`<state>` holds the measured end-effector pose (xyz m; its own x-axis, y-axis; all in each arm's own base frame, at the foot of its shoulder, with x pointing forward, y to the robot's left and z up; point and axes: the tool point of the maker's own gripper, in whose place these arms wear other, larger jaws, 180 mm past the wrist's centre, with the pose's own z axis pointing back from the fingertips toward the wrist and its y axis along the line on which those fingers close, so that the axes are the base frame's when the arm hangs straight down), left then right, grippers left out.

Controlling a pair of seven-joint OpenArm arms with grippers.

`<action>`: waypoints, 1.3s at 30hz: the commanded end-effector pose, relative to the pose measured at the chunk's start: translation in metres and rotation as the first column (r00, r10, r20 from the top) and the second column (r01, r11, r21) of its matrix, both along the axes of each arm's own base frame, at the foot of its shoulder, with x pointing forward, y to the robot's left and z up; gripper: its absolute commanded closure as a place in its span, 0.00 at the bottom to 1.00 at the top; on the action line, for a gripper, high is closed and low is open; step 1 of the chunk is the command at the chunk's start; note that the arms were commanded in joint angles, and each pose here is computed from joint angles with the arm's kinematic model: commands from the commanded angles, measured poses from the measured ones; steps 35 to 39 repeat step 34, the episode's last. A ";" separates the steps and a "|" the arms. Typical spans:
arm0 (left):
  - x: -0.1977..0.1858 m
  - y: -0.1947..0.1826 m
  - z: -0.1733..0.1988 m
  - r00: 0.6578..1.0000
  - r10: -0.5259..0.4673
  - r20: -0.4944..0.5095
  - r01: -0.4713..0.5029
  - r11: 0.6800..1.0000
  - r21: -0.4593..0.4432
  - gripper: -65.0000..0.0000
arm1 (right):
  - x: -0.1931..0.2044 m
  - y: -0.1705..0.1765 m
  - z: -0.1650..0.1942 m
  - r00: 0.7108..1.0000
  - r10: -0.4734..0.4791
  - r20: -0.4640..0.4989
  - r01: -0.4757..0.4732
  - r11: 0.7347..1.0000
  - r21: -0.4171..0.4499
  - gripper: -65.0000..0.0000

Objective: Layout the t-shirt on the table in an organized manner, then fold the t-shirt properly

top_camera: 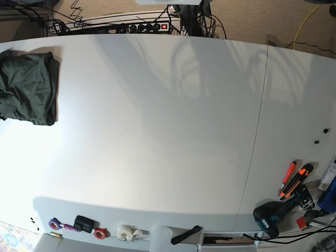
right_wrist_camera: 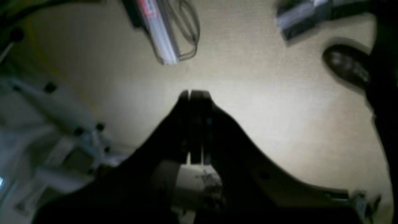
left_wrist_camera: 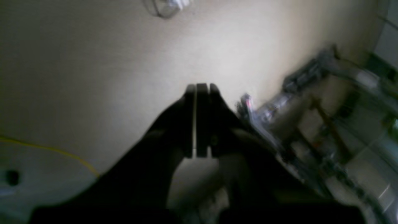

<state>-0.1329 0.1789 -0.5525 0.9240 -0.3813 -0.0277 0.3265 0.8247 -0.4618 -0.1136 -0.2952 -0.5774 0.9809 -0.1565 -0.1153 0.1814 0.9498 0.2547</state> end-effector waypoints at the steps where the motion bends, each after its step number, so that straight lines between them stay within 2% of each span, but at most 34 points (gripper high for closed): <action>1: 0.001 -0.005 -0.010 1.000 0.008 0.010 -0.008 1.000 0.023 1.00 | -0.001 -0.002 -0.006 1.000 0.014 -0.006 -0.014 0.999 -0.035 1.00; 4: 0.029 -0.022 -0.043 0.998 0.023 0.059 -0.028 0.995 0.091 1.00 | 0.017 0.035 -0.031 0.999 0.039 -0.003 -0.039 0.999 -0.033 1.00; 9: 0.077 -0.059 -0.073 0.992 0.064 0.107 -0.077 0.989 0.123 1.00 | 0.057 0.088 -0.055 0.998 0.054 0.040 -0.053 0.998 -0.031 1.00; 13: 0.118 -0.085 -0.085 0.975 0.114 0.189 -0.143 0.978 0.152 1.00 | 0.092 0.096 -0.065 0.997 0.026 0.076 -0.017 0.993 -0.115 1.00; 18: 0.146 -0.111 -0.088 0.966 0.086 0.244 -0.127 0.979 0.160 1.00 | 0.127 0.101 -0.070 0.992 0.001 0.123 0.019 0.986 -0.167 1.00; 24: 0.158 -0.127 -0.085 0.956 0.105 0.273 -0.144 0.981 0.127 1.00 | 0.136 0.119 -0.071 0.986 -0.093 0.141 0.110 0.986 -0.123 1.00; 39: 0.159 -0.130 -0.085 0.954 0.121 0.275 -0.162 0.978 0.133 1.00 | 0.139 0.120 -0.071 0.983 -0.099 0.154 0.118 0.986 -0.120 1.00</action>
